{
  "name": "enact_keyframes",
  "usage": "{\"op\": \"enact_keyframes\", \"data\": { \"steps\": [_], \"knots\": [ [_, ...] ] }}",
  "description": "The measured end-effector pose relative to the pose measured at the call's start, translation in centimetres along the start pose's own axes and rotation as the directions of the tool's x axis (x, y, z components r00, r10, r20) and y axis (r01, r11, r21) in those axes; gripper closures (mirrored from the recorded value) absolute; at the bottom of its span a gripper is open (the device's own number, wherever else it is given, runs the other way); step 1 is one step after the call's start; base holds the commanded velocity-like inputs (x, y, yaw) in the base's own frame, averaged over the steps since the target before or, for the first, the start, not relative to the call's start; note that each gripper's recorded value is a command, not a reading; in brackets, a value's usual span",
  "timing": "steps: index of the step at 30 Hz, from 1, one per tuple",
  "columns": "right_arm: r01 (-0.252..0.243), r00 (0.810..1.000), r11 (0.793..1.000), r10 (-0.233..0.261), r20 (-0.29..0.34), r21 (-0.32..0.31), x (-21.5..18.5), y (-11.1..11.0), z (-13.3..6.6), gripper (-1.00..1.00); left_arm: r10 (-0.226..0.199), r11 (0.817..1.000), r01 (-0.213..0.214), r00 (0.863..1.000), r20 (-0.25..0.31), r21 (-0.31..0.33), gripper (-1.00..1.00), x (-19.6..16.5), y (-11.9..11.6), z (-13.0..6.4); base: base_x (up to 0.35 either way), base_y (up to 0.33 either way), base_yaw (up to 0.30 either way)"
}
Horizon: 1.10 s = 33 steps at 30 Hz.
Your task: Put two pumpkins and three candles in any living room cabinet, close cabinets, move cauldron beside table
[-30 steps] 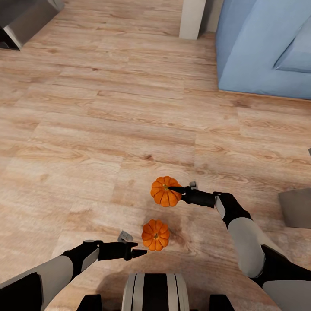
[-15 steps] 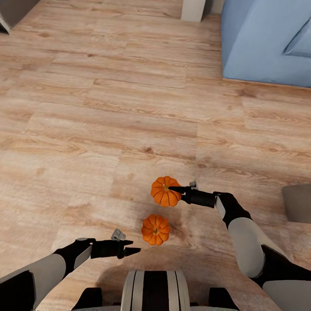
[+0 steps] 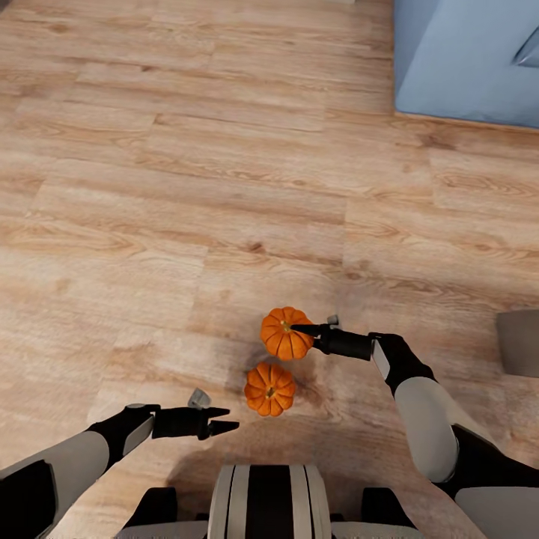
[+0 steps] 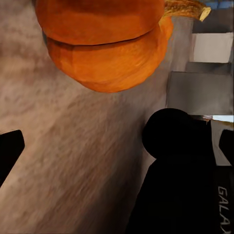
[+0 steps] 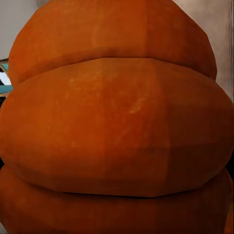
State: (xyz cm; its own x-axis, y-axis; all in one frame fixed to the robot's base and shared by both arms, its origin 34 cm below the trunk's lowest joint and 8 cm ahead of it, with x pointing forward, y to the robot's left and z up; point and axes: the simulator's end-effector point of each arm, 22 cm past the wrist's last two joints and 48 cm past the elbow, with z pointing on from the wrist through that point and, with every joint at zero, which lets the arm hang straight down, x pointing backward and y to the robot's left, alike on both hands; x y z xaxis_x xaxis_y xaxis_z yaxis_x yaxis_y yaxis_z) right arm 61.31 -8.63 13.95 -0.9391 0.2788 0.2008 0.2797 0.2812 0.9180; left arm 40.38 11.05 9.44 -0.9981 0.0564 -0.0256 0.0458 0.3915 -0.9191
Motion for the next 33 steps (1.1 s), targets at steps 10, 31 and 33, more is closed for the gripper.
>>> {"op": "enact_keyframes", "data": {
  "steps": [10, 31, 33],
  "knots": [
    [-0.035, 0.999, 0.999, 0.035, -0.010, 0.009, 0.8, -2.2, 0.4, 1.00, -0.074, 0.997, 0.070, 0.986, 0.151, 0.035, -1.00, -2.8, 0.8, -0.1, 0.000, 0.000, 0.000],
    [-0.026, 1.000, 0.995, 0.027, -0.009, 0.093, 0.8, -4.0, 0.2, 1.00, -0.097, 0.995, 0.094, 0.969, 0.227, 0.022, -1.00, -4.7, 1.4, -0.6, 0.000, 0.000, -0.010],
    [-0.028, 1.000, 0.992, 0.029, -0.007, 0.121, 0.7, -4.5, 0.2, 1.00, -0.098, 0.995, 0.095, 0.969, 0.227, 0.022, -1.00, -4.7, 1.3, -0.6, 0.000, 0.000, -0.191]
  ]
}}
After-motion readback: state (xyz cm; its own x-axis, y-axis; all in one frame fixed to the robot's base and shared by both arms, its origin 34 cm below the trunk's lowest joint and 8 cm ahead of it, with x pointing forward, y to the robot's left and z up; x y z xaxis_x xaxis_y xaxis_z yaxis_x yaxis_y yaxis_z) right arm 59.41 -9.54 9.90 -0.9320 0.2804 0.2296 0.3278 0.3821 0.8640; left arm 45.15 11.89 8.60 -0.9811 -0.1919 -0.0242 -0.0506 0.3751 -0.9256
